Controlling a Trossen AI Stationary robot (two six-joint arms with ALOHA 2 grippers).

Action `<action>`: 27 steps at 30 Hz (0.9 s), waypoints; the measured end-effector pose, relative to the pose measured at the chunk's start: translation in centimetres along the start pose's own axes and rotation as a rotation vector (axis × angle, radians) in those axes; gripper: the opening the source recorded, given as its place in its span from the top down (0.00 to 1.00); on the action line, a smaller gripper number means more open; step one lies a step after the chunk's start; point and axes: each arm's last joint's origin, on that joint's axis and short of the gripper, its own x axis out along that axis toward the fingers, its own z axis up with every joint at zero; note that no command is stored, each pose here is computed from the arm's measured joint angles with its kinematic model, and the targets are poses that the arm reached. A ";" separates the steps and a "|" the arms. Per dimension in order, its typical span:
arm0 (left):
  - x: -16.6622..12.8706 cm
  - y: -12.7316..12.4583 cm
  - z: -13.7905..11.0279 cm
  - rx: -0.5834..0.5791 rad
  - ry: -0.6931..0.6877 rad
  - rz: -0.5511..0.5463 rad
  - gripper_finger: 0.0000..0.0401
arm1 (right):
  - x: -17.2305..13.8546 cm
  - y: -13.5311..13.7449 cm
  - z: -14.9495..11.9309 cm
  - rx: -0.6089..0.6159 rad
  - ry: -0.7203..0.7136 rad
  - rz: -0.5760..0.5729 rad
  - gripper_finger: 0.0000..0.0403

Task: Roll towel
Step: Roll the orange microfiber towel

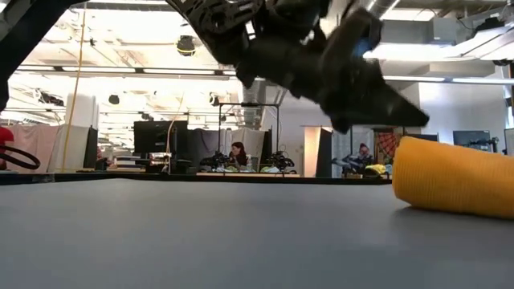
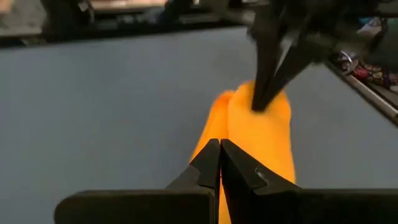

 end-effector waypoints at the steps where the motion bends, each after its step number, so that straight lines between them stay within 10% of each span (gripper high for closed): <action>1: -0.2 0.0 0.4 0.006 -0.011 0.000 1.00 | 0.2 -0.1 -0.1 0.004 0.003 0.000 0.96; 12: 1.0 -2.9 -0.2 0.078 -0.023 -0.009 1.00 | 1.2 -1.0 -0.5 0.006 0.008 -0.003 0.96; 27: 2.9 -0.6 -3.6 -0.004 0.025 0.013 1.00 | 1.1 -1.0 -0.3 -0.011 -0.008 -0.012 0.95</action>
